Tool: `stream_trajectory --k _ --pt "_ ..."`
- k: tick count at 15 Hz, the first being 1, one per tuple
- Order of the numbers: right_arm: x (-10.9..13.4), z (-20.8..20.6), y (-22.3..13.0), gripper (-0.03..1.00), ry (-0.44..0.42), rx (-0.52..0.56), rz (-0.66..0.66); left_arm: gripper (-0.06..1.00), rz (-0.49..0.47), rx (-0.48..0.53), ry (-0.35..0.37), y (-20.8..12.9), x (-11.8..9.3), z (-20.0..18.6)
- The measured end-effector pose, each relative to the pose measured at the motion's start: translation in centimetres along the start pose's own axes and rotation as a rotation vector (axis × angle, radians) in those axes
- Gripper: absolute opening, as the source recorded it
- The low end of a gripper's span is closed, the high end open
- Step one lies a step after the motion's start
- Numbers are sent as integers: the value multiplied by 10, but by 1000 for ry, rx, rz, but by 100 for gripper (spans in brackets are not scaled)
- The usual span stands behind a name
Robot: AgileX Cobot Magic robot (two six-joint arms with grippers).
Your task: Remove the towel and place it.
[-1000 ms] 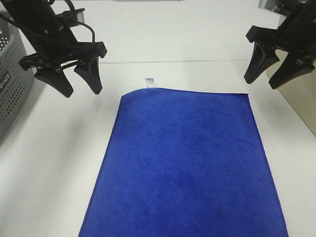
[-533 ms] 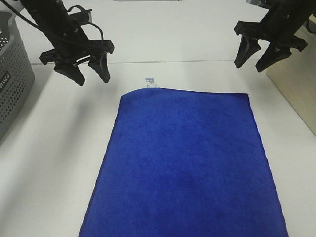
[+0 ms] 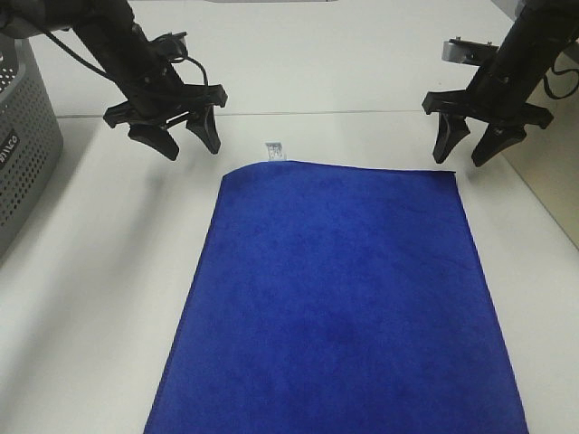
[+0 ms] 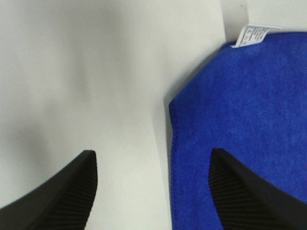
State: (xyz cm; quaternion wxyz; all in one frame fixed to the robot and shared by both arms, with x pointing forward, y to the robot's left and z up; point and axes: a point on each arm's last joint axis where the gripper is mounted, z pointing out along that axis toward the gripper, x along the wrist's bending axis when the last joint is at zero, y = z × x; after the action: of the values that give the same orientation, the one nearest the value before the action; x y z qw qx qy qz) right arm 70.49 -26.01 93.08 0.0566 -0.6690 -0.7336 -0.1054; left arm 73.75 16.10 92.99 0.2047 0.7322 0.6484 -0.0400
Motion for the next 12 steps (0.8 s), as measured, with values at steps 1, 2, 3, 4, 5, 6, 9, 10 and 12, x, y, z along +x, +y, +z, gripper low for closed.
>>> stream_trajectory --k 1,2,3,4,5,6,9,10,12 --pt "-2 6 1 57 -11 3 -1 62 -4 0 1 0 2 6" --pt "-5 11 1 57 -25 6 -3 62 -8 -1 2 0 4 11" --pt "-7 16 2 57 -38 11 -4 62 -9 -4 2 0 4 16" --pt "-10 21 2 57 -53 11 -5 62 -5 -15 2 0 2 18" --pt "-12 22 3 57 -68 7 -8 62 12 -26 -1 0 -3 20" --pt "-13 22 3 57 -82 1 -5 62 28 -40 -4 1 -8 21" --pt "-14 28 4 57 -85 6 2 62 36 -55 -20 1 -17 28" --pt "-16 33 4 57 -85 14 3 62 38 -45 -21 -1 -18 34" --pt "-18 44 2 57 -84 37 8 62 24 -39 -35 -4 -19 47"
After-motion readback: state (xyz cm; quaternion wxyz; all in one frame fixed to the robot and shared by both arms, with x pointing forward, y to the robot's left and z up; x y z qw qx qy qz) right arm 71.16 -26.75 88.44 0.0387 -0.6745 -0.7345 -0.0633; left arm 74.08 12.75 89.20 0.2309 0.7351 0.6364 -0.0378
